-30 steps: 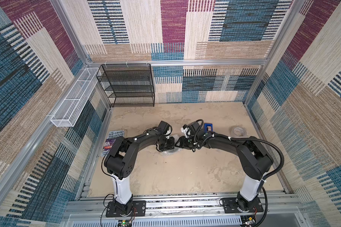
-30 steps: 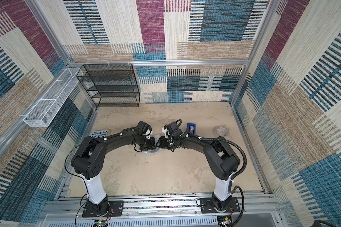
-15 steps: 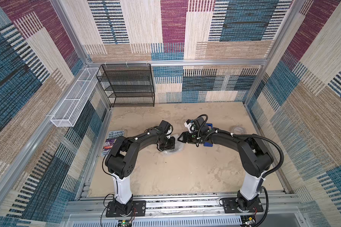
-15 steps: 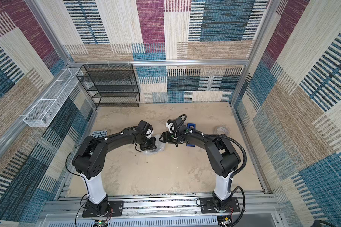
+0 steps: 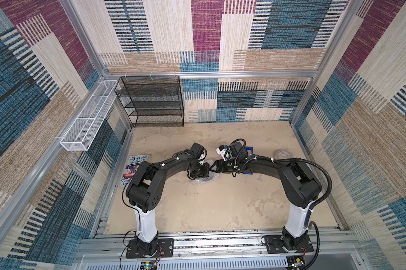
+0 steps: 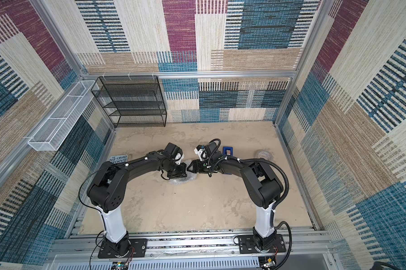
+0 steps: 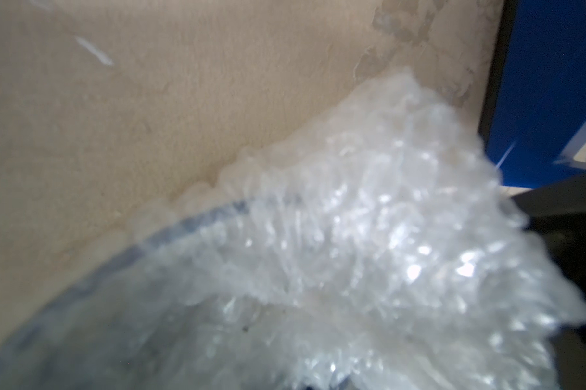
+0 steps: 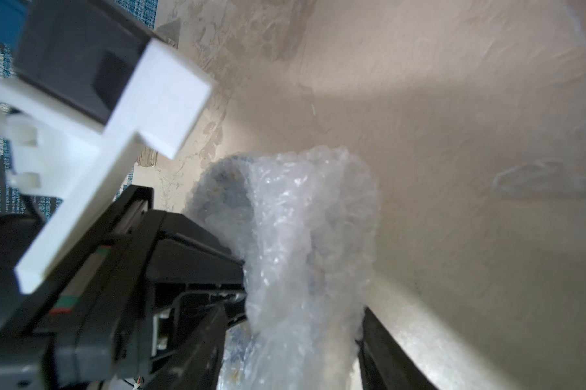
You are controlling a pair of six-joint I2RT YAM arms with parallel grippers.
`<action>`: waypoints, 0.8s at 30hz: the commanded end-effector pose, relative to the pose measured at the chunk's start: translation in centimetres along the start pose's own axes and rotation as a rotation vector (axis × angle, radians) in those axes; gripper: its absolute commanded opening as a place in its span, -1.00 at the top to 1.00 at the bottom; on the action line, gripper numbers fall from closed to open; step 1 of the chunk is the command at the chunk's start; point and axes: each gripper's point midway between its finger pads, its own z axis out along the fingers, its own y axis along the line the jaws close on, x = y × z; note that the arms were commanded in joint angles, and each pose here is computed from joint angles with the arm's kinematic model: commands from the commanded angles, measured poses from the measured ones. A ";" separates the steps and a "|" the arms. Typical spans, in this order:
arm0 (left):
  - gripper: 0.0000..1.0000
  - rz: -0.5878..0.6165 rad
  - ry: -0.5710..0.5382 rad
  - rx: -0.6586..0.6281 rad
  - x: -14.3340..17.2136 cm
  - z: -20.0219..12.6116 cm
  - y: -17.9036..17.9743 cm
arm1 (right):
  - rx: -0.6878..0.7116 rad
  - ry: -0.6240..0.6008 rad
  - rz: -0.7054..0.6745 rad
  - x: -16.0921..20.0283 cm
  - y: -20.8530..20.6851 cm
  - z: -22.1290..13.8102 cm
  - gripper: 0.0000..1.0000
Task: Wrap bowls in bubble wrap
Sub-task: Wrap the bowl in bubble wrap.
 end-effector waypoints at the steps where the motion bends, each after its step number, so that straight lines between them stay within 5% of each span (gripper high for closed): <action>1: 1.00 0.035 0.014 0.005 0.2 0.1 -0.3 | -0.031 -0.009 -0.015 -0.6 0.7 0.5 -0.22; 20: 1.00 0.076 0.024 0.020 0.1 -0.1 -1.3 | -0.017 0.069 -0.018 0.4 0.6 3.6 -0.14; 24: 1.00 0.078 0.026 0.016 0.0 0.0 -1.2 | -0.015 0.074 -0.013 0.6 0.4 3.7 0.07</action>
